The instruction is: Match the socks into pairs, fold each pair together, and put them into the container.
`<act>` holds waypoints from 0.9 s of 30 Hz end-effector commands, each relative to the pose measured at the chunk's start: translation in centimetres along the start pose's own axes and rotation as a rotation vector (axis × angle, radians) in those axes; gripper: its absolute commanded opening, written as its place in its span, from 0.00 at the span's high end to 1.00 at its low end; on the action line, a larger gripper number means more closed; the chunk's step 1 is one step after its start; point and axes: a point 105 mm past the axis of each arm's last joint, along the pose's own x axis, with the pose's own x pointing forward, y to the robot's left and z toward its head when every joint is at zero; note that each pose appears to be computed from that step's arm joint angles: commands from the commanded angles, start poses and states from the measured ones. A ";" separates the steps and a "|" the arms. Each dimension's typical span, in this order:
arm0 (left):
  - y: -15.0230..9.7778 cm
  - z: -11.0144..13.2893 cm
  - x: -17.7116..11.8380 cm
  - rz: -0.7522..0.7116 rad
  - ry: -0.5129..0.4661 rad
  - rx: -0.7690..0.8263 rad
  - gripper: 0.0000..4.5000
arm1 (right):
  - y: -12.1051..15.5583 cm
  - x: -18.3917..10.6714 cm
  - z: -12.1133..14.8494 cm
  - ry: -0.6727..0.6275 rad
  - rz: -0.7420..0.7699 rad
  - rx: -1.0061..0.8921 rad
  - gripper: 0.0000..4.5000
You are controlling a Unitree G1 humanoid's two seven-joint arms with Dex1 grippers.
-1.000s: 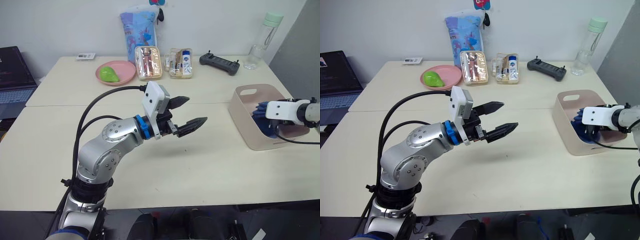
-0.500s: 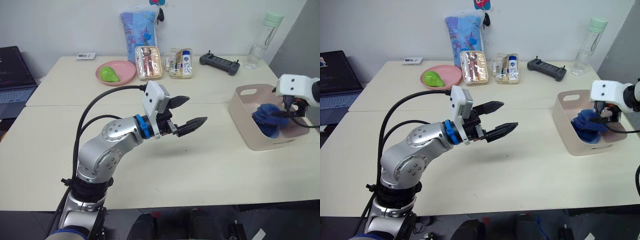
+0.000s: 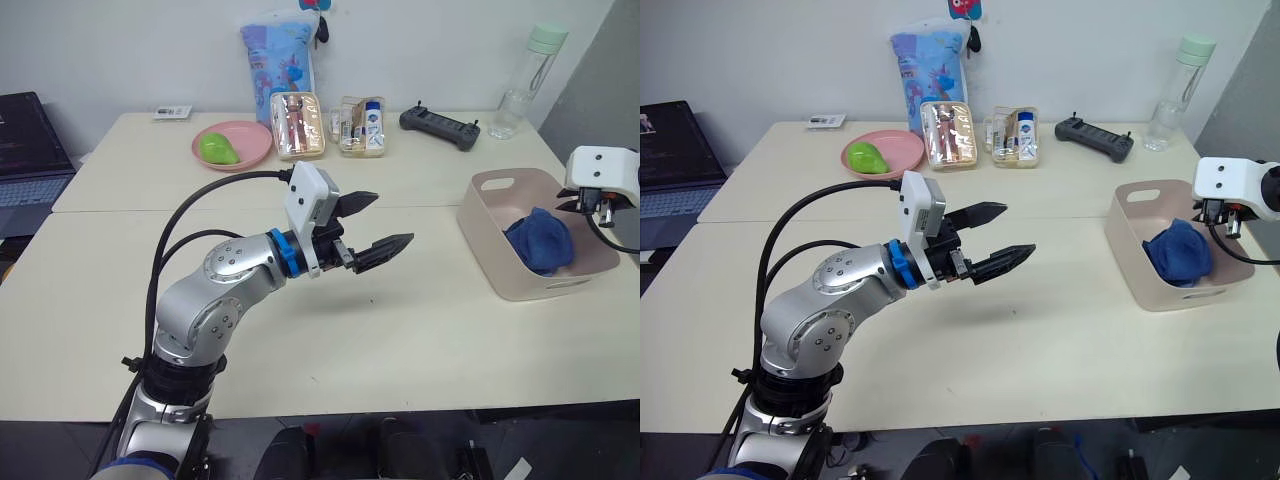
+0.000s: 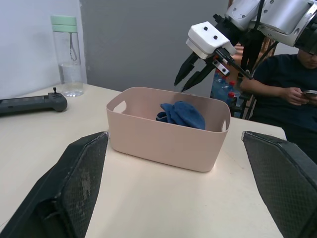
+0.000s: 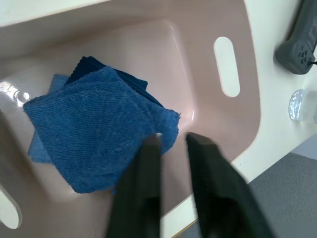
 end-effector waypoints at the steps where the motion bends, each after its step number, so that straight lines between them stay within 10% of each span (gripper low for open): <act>1: -0.2 1.3 -0.3 -0.001 -0.040 0.041 0.00 | 0.3 -0.4 -0.2 0.002 0.008 -0.004 1.00; 16: -1.0 1.1 -0.3 -0.019 -0.029 0.036 0.00 | 2.8 6.6 -1.9 0.051 0.013 0.042 1.00; 27: -0.9 1.0 -0.8 -0.004 -0.012 0.029 0.00 | 1.7 5.8 -1.8 0.033 -0.015 0.063 1.00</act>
